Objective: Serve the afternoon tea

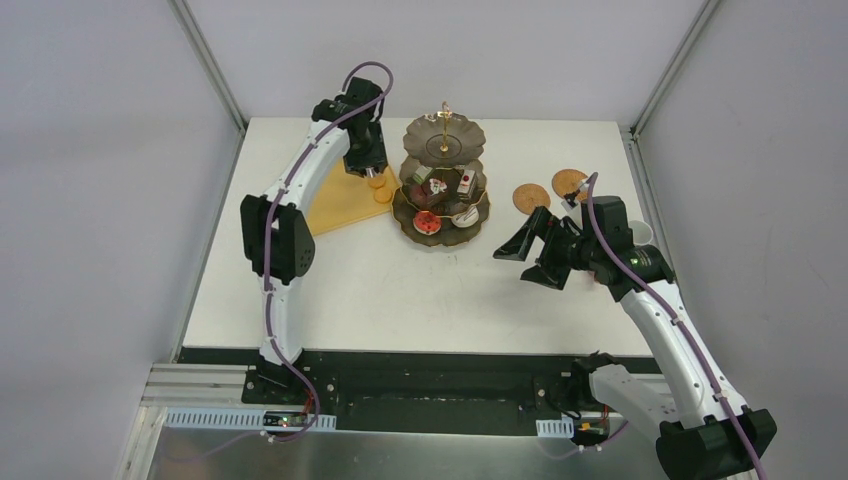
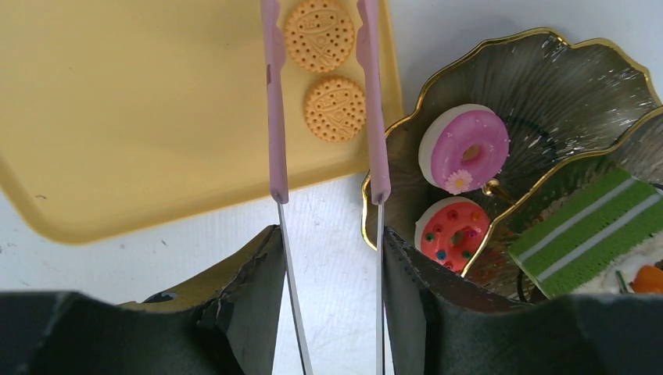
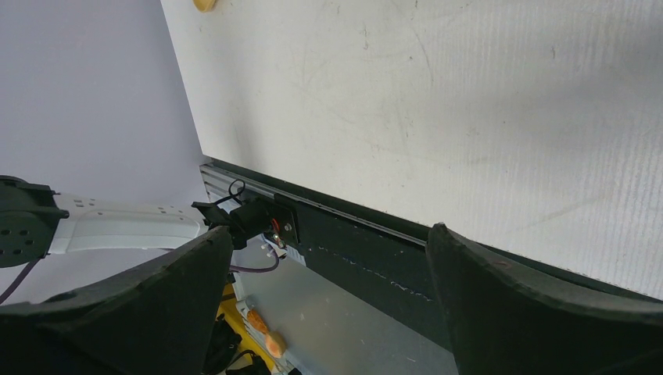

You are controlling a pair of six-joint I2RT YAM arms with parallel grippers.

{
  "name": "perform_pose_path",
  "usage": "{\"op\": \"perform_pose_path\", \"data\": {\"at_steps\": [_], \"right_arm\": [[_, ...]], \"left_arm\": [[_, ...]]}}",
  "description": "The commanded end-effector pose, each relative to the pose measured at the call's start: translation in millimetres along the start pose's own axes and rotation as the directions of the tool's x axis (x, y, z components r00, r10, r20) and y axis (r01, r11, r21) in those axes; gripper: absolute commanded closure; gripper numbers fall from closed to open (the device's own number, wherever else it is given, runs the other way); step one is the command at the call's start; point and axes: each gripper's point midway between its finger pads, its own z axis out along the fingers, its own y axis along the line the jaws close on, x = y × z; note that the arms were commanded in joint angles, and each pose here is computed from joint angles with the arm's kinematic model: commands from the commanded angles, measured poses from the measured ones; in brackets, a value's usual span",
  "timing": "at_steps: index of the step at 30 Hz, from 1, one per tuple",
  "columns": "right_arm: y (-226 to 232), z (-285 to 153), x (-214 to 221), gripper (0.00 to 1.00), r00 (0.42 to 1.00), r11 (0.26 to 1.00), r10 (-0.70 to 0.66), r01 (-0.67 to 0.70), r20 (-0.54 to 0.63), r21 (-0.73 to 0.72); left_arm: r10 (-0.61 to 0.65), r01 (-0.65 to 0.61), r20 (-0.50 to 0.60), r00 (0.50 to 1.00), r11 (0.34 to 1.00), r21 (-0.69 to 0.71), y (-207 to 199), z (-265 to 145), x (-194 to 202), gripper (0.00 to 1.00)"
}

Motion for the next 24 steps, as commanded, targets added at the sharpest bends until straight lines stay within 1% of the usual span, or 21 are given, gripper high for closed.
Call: {"op": "perform_pose_path", "data": {"at_steps": [1,16,24], "right_arm": [[1.1,-1.9,-0.9,0.01,1.000,1.000,-0.012,0.012,0.012,-0.012],[0.1,-0.9,-2.3,0.01,1.000,1.000,-0.008,0.008,0.014,-0.005],[-0.2,0.0,-2.6,0.01,1.000,1.000,-0.007,0.008,0.012,-0.003]], "left_arm": [[0.010,-0.010,0.004,1.000,1.000,0.022,-3.0,-3.3,-6.5,0.54],[0.071,-0.071,-0.034,0.997,0.997,0.000,-11.3,14.6,10.3,0.52],[0.086,-0.087,-0.055,0.995,0.996,-0.023,-7.6,20.1,16.1,0.52]]}}
